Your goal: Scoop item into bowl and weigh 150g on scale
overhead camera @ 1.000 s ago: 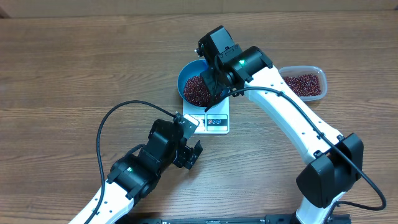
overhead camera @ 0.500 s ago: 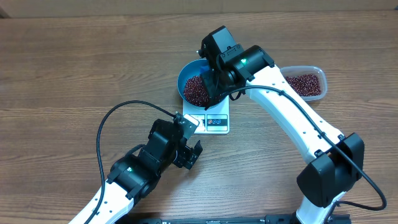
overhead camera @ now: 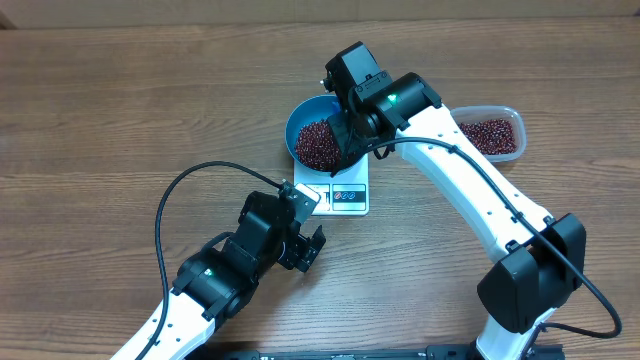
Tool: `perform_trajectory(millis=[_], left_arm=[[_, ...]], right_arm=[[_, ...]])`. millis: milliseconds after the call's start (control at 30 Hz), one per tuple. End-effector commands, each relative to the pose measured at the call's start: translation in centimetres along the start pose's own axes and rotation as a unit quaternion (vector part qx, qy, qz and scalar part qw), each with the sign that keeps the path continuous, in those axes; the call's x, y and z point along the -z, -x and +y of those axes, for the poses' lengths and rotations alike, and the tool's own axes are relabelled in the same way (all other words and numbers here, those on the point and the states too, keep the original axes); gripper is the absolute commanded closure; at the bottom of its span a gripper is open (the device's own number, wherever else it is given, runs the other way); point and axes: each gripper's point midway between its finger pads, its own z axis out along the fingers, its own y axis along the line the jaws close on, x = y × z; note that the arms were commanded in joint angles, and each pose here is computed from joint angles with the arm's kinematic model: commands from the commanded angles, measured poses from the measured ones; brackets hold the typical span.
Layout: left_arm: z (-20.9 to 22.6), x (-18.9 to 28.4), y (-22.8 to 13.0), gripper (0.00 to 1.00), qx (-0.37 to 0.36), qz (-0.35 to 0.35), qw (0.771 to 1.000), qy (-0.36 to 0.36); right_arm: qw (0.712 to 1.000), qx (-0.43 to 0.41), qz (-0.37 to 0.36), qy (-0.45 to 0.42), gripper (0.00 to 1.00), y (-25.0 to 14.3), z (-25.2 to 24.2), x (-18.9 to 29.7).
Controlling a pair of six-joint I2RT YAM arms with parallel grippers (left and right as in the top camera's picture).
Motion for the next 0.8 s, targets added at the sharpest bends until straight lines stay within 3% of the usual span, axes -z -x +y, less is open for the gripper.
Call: perform_trajectory(millis=[0, 400, 767], left_arm=[[0.3, -0.2, -0.4, 0.01, 0.003, 0.006, 1.0, 0.006], [0.3, -0.2, -0.4, 0.0, 0.002, 0.006, 1.0, 0.006], [0.3, -0.2, -0.4, 0.0, 0.002, 0.006, 1.0, 0.006]], right_arm=[[1.0, -0.001, -0.023, -0.007, 0.96, 0.5, -0.7, 0.8], [0.999, 0.002, -0.03, 0.011, 0.96, 0.6, 0.0, -0.7], [1.0, 0.005, 0.006, 0.027, 0.96, -0.5, 0.9, -3.3]])
